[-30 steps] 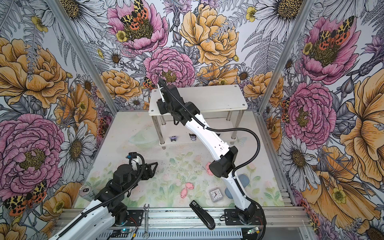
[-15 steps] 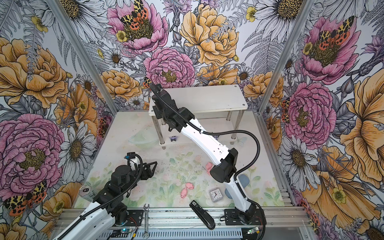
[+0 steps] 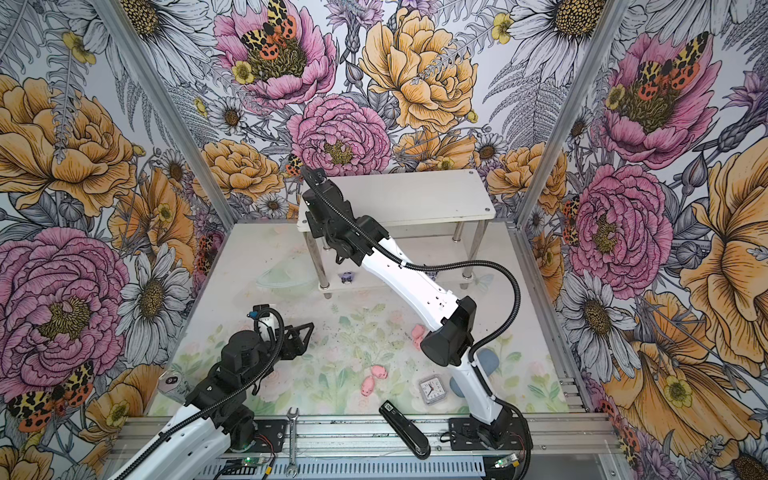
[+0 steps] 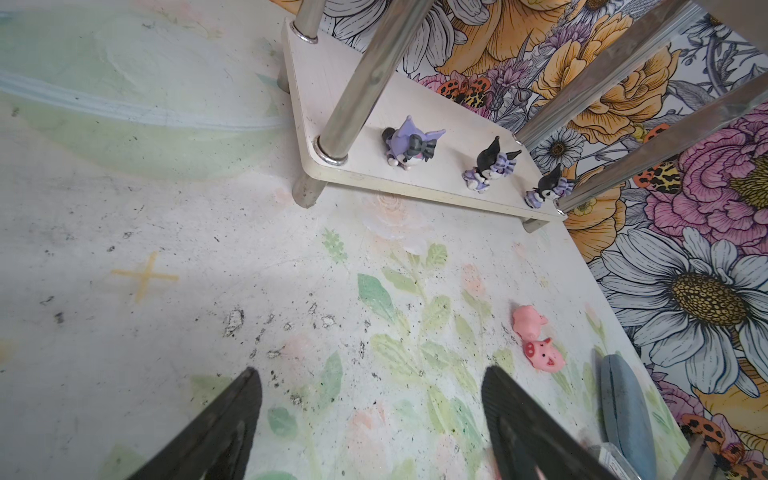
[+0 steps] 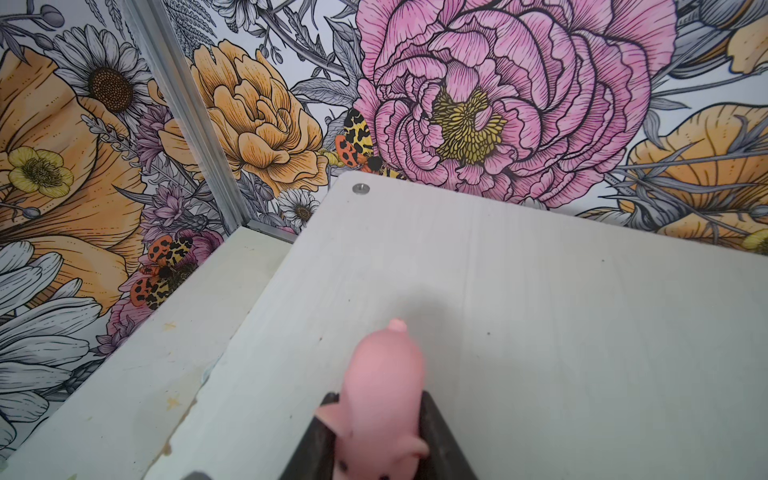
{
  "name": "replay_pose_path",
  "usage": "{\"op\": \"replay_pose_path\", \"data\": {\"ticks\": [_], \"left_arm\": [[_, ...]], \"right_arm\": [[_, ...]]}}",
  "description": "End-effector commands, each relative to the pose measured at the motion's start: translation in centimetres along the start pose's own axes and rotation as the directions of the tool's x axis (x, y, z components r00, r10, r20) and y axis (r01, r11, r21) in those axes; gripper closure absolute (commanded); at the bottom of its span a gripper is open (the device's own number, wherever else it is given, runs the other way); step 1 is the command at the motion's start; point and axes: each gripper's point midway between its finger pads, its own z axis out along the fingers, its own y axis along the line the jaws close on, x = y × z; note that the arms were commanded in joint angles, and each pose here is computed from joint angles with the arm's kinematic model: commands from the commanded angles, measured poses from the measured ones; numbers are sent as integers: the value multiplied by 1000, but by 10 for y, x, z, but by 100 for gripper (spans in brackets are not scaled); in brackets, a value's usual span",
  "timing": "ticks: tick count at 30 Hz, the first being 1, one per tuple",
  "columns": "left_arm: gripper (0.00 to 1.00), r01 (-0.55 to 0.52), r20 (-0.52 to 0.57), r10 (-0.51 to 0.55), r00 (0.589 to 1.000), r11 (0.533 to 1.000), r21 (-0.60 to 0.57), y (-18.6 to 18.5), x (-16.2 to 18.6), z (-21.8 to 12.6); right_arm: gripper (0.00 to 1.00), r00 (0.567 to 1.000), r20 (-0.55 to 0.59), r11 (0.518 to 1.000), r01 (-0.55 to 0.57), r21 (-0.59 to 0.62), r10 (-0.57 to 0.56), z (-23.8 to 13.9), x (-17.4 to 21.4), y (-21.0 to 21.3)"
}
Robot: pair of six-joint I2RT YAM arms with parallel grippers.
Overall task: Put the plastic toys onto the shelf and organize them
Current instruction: 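Set the pink pig on the shelf top and open the right gripper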
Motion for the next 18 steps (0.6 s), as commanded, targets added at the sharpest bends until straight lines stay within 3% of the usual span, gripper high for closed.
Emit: {"op": "replay_pose_path", "data": {"ticks": [1,6,18], "left_arm": [[15,0,-13,0,1000,1000,5,2,5,1],[15,0,-10,0,1000,1000,5,2,4,1],[14,-2,-12,2,1000,1000,7,2,4,2]], "right_arm": [[62,999,-43,1000,3,-21,-4,-16,7,2],[49,999,-43,999,-10,-42,8,-23,5,4],[44,999,-2,986,-48,-161,48,-71,-22,7]]}}
